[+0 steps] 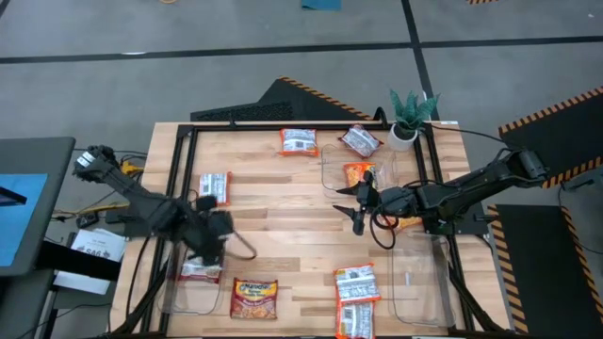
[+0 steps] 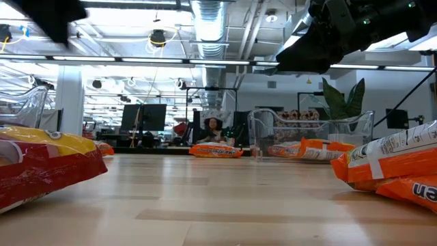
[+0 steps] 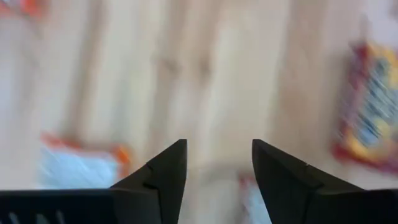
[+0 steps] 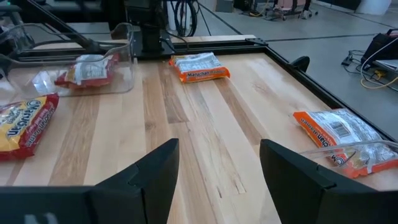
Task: Sort Maruchan noodles
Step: Put the orange noodle pack into the top transparent bin
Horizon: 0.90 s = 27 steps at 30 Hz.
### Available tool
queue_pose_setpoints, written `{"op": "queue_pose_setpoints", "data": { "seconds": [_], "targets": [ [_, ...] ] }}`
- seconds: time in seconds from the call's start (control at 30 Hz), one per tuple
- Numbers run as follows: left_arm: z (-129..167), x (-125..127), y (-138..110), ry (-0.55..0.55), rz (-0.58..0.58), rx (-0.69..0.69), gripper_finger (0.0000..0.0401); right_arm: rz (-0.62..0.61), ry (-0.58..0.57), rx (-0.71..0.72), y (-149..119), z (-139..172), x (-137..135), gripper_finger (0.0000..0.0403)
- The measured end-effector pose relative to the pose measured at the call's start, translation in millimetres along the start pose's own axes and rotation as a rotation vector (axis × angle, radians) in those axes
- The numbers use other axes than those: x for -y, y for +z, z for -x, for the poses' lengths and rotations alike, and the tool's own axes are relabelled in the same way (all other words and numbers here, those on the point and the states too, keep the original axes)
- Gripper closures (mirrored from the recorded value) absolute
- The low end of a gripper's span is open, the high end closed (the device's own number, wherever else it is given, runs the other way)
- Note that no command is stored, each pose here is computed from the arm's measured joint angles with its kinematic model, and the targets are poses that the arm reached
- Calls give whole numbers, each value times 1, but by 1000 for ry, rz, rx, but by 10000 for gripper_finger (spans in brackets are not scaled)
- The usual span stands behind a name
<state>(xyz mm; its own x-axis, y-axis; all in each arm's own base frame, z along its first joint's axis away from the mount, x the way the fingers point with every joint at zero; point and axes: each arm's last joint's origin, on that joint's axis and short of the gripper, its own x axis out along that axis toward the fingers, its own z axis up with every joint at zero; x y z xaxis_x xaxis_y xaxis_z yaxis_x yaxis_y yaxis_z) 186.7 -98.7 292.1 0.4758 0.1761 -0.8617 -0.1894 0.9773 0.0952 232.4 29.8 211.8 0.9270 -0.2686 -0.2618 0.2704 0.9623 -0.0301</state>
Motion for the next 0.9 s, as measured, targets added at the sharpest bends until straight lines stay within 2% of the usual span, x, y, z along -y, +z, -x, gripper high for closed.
{"op": "queue_pose_setpoints", "data": {
  "seconds": [0.13, 0.23, 0.37, 0.5, 0.67, 0.77, 0.9],
  "targets": [
    [-17, -33, 23, 148, -53, 75, 230, -3, 0, 0, 0, 0, 0, 155],
    [-43, -63, 27, 168, -35, 40, 230, -4, 0, -3, 0, 0, 0, 155],
    [-74, -104, 12, 168, 91, -87, 230, 4, -1, -13, -1, 0, 0, 155],
    [-84, -131, -4, 227, 261, -125, 230, 14, -3, -26, -3, 0, 0, 155],
    [-79, -150, -17, 331, 450, -91, 230, 8, -10, -27, -3, -1, 2, 155],
    [-85, -158, -27, 330, 555, -121, 230, -15, -22, -29, -3, -2, 4, 155],
    [-100, -163, -49, 328, 625, -210, 230, -26, -27, -31, -3, -2, 6, 155]
  ]
}}
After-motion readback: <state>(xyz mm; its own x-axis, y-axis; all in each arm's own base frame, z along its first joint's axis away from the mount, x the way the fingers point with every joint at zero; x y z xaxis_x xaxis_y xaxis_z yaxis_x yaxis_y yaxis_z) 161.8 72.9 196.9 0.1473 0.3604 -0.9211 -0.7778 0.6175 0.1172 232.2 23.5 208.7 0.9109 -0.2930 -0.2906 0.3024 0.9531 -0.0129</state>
